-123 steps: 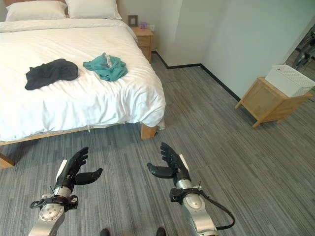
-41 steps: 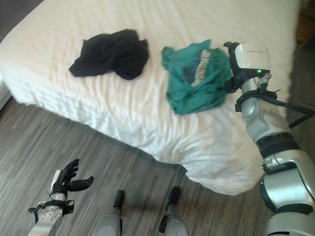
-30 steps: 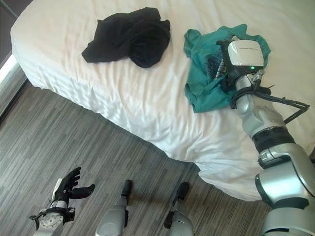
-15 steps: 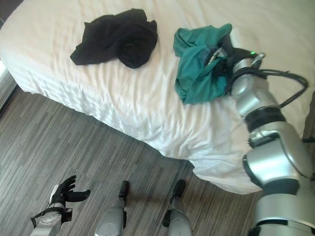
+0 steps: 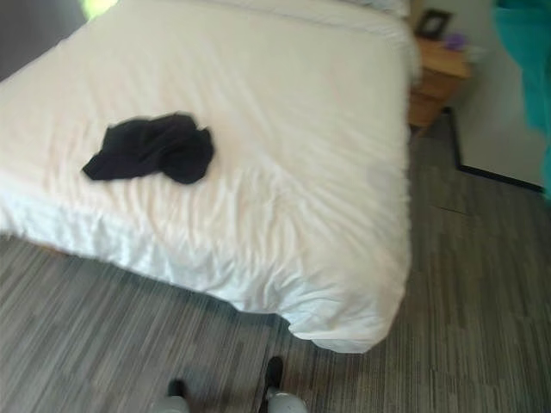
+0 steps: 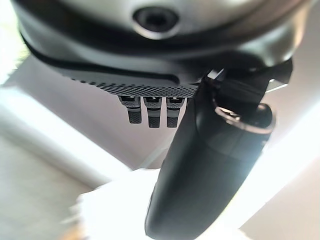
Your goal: Pick up bed clothes into laundry basket.
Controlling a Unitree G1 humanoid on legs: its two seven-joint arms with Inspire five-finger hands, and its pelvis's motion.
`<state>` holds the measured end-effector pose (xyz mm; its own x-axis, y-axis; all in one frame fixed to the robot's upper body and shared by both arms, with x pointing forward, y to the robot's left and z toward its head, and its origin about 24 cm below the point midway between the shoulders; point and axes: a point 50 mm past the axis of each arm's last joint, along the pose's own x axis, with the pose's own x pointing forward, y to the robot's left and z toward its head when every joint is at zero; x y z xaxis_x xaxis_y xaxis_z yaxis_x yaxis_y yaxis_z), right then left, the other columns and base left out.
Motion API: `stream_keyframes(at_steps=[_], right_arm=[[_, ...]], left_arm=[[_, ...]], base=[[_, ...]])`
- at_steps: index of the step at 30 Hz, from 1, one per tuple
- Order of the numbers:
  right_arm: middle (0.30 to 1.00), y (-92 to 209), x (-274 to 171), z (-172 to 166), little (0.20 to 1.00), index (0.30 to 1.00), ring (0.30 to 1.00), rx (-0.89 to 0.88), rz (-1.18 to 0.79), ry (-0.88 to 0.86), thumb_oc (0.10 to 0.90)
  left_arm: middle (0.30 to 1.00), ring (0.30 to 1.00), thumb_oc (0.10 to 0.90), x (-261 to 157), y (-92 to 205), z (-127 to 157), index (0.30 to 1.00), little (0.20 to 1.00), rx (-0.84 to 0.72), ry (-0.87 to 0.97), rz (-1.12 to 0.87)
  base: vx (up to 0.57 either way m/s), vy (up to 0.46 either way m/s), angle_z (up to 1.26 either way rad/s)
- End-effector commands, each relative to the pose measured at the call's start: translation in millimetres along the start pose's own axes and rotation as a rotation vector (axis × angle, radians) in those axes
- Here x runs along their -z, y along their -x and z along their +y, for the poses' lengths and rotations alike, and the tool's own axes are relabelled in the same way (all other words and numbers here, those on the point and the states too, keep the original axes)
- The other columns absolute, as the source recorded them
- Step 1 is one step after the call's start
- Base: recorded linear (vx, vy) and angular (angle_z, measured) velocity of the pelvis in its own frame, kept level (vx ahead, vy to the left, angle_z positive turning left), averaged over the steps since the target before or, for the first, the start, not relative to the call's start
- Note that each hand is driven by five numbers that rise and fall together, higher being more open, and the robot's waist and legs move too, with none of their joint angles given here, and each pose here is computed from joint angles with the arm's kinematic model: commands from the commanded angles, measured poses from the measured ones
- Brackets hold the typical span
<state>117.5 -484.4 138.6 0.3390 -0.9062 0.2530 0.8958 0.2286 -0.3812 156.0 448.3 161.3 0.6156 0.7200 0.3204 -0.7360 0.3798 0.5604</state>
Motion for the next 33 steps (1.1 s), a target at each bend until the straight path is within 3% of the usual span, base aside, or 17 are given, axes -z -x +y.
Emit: stream_keyframes(at_steps=[1,5,8,10,12,15,18,26,27,29,33], right_arm=[[0.300,3.2,-16.2,24.8,0.300,0.300,0.300,-0.139,-0.088,0.083,0.400],[0.300,38.4,55.6,57.6,0.300,0.300,0.300,-0.297,0.174,0.210,0.400],[0.300,50.5,72.9,64.6,0.300,0.300,0.300,-0.340,0.241,0.242,0.400],[0.300,77.4,100.2,80.2,0.300,0.300,0.300,-0.465,0.329,0.341,0.400],[0.300,112.5,140.0,69.1,0.300,0.300,0.300,-0.577,0.479,0.471,0.400],[0.300,128.7,158.9,54.7,0.300,0.300,0.300,-0.600,0.572,0.519,0.400],[0.300,156.5,185.9,37.3,0.300,0.300,0.300,-0.663,0.728,0.611,0.400],[0.300,182.6,201.3,36.1,0.300,0.300,0.300,-0.751,0.826,0.673,0.400],[0.300,195.6,189.6,82.6,0.300,0.300,0.300,-0.876,0.717,0.677,0.400],[0.300,209.1,194.2,85.0,0.300,0.300,0.300,-0.914,0.733,0.701,0.400],[0.300,203.3,187.3,100.2,0.300,0.300,0.300,-0.912,0.708,0.688,0.400]], left_arm=[[0.900,0.900,0.800,-42.0,-13.7,15.8,0.900,0.900,-0.108,-0.063,-0.210],[0.900,0.900,0.800,-56.5,-36.2,-3.2,0.900,0.900,-0.129,-0.061,-0.198],[0.900,0.900,0.800,-60.5,-39.4,-13.0,0.900,0.900,-0.126,-0.070,-0.199],[0.900,0.900,0.800,-59.3,-44.9,-33.3,0.900,0.900,-0.130,-0.142,-0.164],[0.900,0.900,0.800,-44.1,-52.7,-41.2,0.900,0.900,-0.118,-0.319,-0.072],[0.900,0.900,0.800,-59.1,-53.2,-41.7,0.900,0.900,-0.119,-0.381,-0.126],[0.900,0.900,0.800,-35.6,-50.7,-43.7,0.900,0.900,-0.108,-0.490,-0.034],[0.900,0.900,0.800,-32.7,-59.0,-22.9,0.900,0.900,-0.174,-0.589,0.002],[0.900,0.900,0.800,-47.1,-65.4,-21.6,0.900,0.900,-0.205,-0.657,-0.040],[0.900,0.900,0.800,-47.9,-74.1,-23.4,0.900,0.900,-0.190,-0.702,-0.010],[0.900,0.900,0.800,-54.7,-86.6,-28.7,0.900,0.900,-0.123,-0.797,0.009]], base=[[0.14,0.004,-0.88],[0.18,0.054,-0.50],[0.09,0.040,-1.31],[0.19,0.140,-1.39],[0.20,0.273,-0.94],[0.15,0.150,-1.07],[0.14,0.151,-0.55],[0.05,0.112,-0.21],[0.09,0.072,-0.22],[0.11,0.089,-0.12],[0.06,0.088,0.10]])
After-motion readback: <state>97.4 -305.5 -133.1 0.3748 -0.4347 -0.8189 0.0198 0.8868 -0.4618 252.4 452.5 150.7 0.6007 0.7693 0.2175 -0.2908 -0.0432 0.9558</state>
